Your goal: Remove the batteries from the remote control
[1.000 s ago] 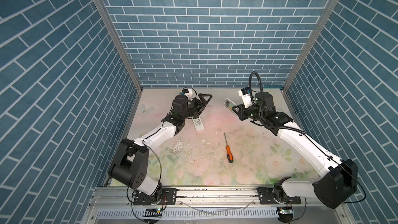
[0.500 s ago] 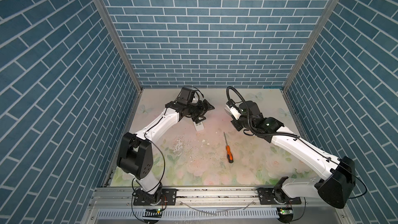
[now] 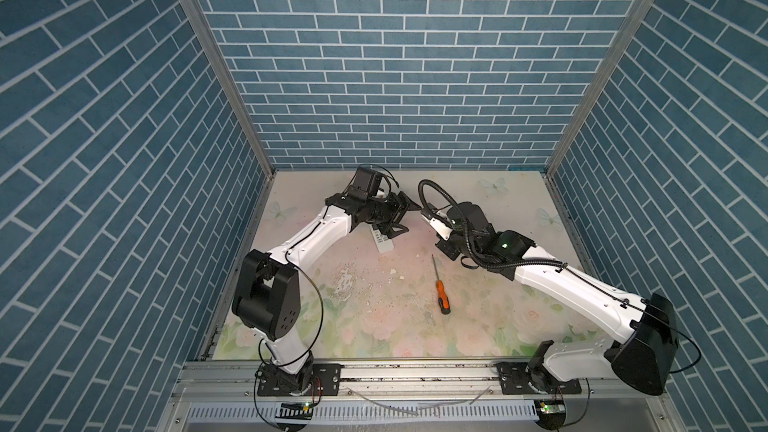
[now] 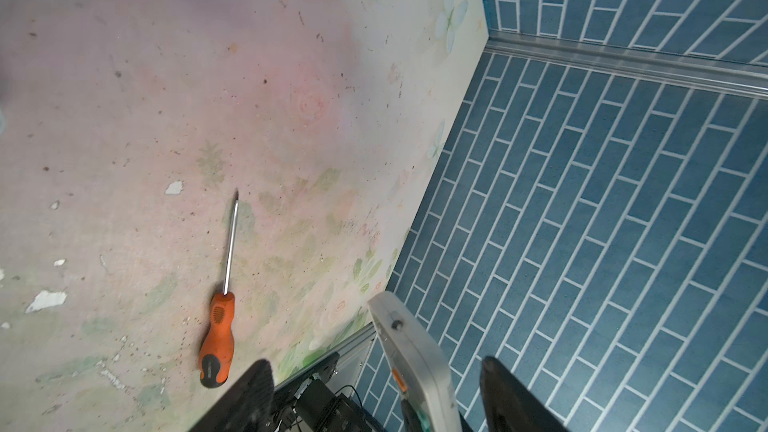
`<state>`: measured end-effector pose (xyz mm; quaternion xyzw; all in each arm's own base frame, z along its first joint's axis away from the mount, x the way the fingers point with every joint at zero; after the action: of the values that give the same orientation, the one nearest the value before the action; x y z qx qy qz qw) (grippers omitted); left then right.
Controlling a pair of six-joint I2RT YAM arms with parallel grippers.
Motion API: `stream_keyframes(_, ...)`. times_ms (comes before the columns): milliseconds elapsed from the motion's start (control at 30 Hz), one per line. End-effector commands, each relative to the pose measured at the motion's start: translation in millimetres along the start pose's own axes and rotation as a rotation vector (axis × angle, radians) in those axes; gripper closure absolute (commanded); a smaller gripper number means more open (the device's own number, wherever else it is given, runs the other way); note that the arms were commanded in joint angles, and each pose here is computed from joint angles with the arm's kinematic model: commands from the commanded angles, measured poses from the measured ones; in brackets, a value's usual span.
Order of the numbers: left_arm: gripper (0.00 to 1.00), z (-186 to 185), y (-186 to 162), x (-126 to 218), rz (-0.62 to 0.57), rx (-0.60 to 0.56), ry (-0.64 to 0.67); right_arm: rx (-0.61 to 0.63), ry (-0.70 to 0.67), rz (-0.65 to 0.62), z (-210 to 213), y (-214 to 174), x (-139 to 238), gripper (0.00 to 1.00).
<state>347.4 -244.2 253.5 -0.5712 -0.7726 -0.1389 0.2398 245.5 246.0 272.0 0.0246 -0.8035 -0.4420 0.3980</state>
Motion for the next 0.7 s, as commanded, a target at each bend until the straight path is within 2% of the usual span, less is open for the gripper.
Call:
stream_keyframes(0,0.27,-1,3,-12,0.022,0.025,-0.043,0.054,-0.008,-0.040,2,11,4,1.00)
stream_keyframes(333,0.38,-3,3,-29,0.072,0.060,-0.101,0.118,-0.013,-0.049,11,20,1,1.00)
stream_keyframes(667,0.44,1,-1,-36,0.097,0.079,-0.118,0.165,-0.065,-0.067,16,28,-5,1.00)
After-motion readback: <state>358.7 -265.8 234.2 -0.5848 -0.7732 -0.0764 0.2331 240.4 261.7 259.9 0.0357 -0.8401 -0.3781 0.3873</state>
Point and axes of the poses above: each gripper's point midway between its finger pads, its own x axis back along the fingers, its own z axis along the line the jaws close on, y = z × x, the point moved 7 cm from there along x, back along the fingers, and after that the axes turned 9 degrees about -x, right-handed, at the moved point
